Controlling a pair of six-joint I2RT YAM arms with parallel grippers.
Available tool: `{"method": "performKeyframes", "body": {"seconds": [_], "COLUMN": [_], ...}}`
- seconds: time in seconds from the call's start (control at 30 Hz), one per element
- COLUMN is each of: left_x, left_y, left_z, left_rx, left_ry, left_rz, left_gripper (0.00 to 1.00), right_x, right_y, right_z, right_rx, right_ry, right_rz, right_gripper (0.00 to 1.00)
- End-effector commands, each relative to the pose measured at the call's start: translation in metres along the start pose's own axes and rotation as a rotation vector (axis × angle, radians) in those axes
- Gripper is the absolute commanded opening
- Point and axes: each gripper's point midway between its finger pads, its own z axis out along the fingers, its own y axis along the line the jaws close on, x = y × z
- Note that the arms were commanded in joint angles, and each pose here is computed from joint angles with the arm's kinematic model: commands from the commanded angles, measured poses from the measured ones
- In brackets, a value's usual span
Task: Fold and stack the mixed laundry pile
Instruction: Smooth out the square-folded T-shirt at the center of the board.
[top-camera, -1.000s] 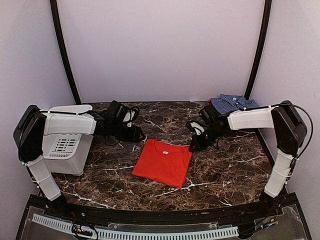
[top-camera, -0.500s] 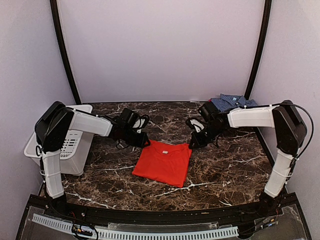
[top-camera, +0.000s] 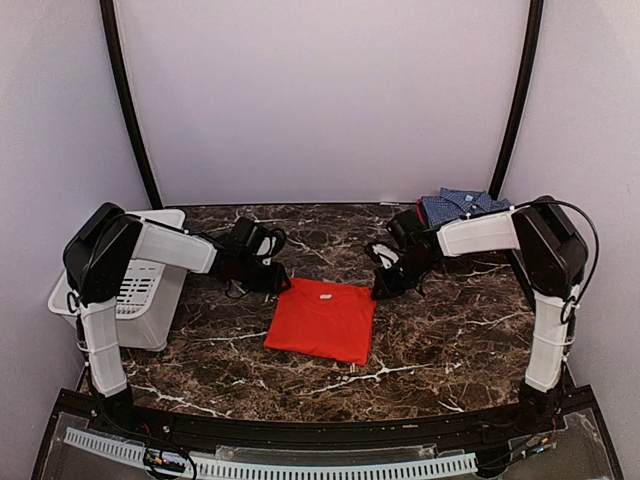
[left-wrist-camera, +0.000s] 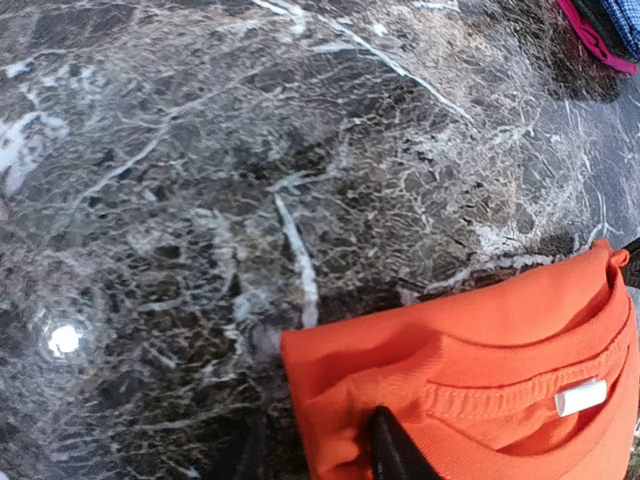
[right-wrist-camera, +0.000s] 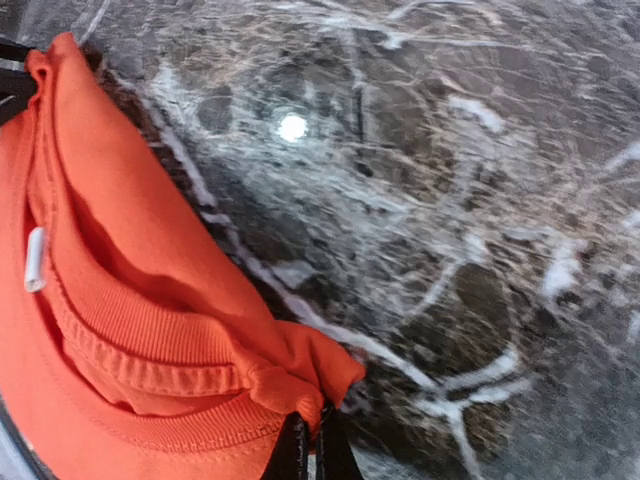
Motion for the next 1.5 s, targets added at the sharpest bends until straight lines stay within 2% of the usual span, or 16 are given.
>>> {"method": "performKeyframes", "body": {"seconds": [0.0,0.17,0.3,0.33,0.43,0.5,0.57,0.7,0.83,0.97,1.13,1.2,1.37,1.47], "left_x": [-0.012,-0.025,-0.020,-0.018,-0.009,-0.006,-0.006,0.005,0.028,0.051,0.081,0.094,0.133,0.137], "left_y": [0.003,-0.011,-0.024,-0.027,-0.030,-0.037,-0.047,-0.080,-0.105,-0.133,-0.161,-0.159,-0.132,-0.113], "left_z": [-0.029,-0.070,-0.094,-0.096,-0.104,-0.108,-0.114,-0.128,-0.124,-0.118,-0.119,-0.114,-0.077,-0.058], "left_rx": [-0.024,0.008,0.072,0.088,0.109,0.125,0.152,0.227,0.335,0.459,0.579,0.599,0.541,0.487], "left_ry": [-0.060,-0.131,-0.153,-0.152,-0.147,-0.147,-0.154,-0.150,-0.088,0.000,0.069,0.096,0.183,0.170], "left_rz": [-0.018,0.011,0.017,0.016,0.017,0.025,0.039,0.083,0.073,0.078,0.054,0.026,-0.039,-0.074], "left_gripper": [0.40,0.53,0.62,0.67,0.72,0.74,0.77,0.85,0.89,0.92,0.92,0.92,0.93,0.93], "right_x": [-0.003,-0.002,-0.009,-0.013,-0.027,-0.036,-0.045,-0.049,-0.035,-0.009,0.025,0.036,0.062,0.079], "right_y": [-0.017,-0.031,-0.040,-0.041,-0.038,-0.030,-0.015,0.021,0.058,0.098,0.152,0.164,0.155,0.131], "right_z": [0.016,0.026,0.025,0.023,0.011,-0.002,-0.022,-0.061,-0.088,-0.091,-0.070,-0.053,-0.009,0.016], "right_rx": [0.035,0.049,0.059,0.060,0.046,0.023,-0.018,-0.134,-0.254,-0.402,-0.576,-0.610,-0.652,-0.630], "right_ry": [-0.009,0.001,-0.016,-0.026,-0.060,-0.082,-0.123,-0.168,-0.192,-0.167,-0.085,-0.046,0.036,0.078], "right_rz": [0.027,0.058,0.073,0.074,0.069,0.062,0.051,0.028,0.026,0.049,0.088,0.099,0.178,0.237], "right_gripper": [0.00,0.00,0.00,0.01,0.17,0.33,0.46,0.57,0.60,0.61,0.59,0.58,0.56,0.55]}}
